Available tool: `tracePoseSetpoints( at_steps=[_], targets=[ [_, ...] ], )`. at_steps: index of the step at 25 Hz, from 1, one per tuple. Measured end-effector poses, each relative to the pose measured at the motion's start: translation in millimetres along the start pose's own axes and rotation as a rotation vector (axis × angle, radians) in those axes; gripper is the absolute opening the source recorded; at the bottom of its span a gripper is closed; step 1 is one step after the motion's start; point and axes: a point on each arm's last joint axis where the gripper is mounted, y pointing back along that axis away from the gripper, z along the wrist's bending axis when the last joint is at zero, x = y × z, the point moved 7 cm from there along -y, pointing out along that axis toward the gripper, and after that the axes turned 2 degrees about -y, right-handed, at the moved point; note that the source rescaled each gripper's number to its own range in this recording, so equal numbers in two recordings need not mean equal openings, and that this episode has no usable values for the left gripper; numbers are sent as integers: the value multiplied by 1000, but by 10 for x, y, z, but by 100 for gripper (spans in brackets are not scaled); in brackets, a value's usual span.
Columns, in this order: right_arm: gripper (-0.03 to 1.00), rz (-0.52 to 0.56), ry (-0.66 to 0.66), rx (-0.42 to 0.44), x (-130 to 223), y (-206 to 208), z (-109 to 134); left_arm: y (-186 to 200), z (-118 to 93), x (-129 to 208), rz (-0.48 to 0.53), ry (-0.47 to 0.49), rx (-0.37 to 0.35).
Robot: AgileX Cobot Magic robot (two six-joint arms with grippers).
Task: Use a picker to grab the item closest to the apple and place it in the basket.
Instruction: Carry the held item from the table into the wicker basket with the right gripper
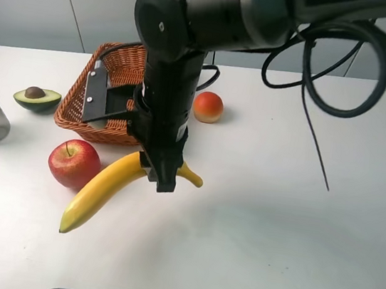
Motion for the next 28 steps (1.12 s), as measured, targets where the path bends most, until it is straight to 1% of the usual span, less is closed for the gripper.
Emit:
tracePoseSetpoints(
  at_steps=[3,6,10,15,17,23,25,28],
  targets=[
    [3,-27,-32,29,-11,233,8,0,0,0,0,0,0],
    [3,-53,-57,76,-12,453,-8,0,0,0,0,4,0],
    [3,-100,-116,134,-40,654,-53,0,0,0,0,4,0],
    [3,-199,-287,251,-116,850,-325,0,0,0,0,4,0],
    [3,-259,-354,293,-159,924,-443,0,0,0,0,4,0],
    [3,-500,-525,413,-356,1190,-768,0,0,0,0,4,0],
    [3,-567,-568,440,-399,1274,-877,0,0,0,0,4,0],
    [3,-608,-608,453,-478,1270,-1032,0,0,0,0,4,0]
  ],
)
